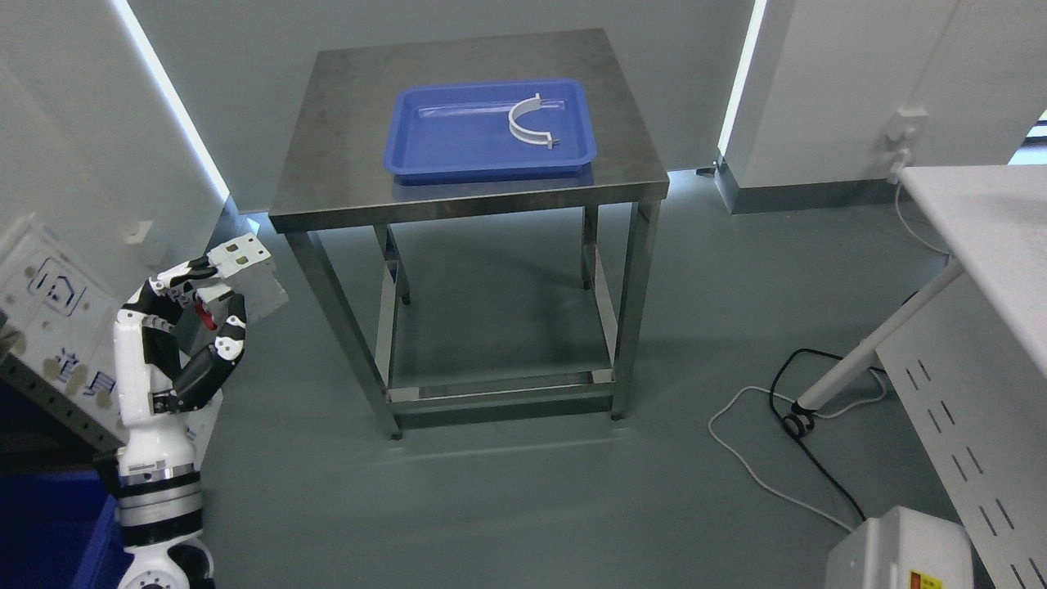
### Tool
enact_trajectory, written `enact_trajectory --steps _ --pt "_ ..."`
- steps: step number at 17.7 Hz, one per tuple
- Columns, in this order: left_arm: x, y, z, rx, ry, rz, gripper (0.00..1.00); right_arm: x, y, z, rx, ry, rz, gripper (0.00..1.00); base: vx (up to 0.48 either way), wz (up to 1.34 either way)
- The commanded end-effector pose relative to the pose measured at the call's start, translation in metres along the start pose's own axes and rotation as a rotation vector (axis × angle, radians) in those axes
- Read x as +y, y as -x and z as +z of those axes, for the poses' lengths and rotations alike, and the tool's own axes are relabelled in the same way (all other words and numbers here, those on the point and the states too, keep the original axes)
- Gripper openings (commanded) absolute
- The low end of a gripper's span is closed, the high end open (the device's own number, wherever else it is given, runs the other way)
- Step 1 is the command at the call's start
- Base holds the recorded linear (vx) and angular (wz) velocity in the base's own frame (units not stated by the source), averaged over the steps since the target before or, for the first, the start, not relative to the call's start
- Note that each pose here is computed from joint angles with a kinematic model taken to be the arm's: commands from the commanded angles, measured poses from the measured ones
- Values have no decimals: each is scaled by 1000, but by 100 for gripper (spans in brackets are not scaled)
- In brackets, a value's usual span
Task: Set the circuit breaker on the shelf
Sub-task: 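Hold the breaker raised in the left hand while turning toward the bin shelf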
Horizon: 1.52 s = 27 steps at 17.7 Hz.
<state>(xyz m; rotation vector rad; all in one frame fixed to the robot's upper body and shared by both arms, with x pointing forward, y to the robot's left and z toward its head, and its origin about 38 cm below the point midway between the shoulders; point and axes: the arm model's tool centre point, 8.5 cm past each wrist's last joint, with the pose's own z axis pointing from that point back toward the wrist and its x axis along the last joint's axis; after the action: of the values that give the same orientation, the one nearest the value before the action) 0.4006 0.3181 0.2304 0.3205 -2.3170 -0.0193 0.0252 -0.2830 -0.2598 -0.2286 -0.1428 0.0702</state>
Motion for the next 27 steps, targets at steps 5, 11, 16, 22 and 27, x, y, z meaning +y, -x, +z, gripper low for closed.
enact_trajectory --steps 5,11,16,22,27 --pt "-2 -21 -29 -98 1 19 10 -10 7 -1 63 14 32 100 -416 353" --pt "-9 -41 -65 -168 0 41 10 -10 7 -1 63 14 32 100 -375 783" --pt "-47 -94 -135 -281 66 102 10 -10 7 -1 63 14 32 100 -190 1272" --pt "-68 -97 -192 -120 151 43 11 -10 7 -1 63 14 32 100 -43 1148" --pt "-79 -57 -203 20 309 -120 11 -10 7 -1 63 14 32 100 71 663"
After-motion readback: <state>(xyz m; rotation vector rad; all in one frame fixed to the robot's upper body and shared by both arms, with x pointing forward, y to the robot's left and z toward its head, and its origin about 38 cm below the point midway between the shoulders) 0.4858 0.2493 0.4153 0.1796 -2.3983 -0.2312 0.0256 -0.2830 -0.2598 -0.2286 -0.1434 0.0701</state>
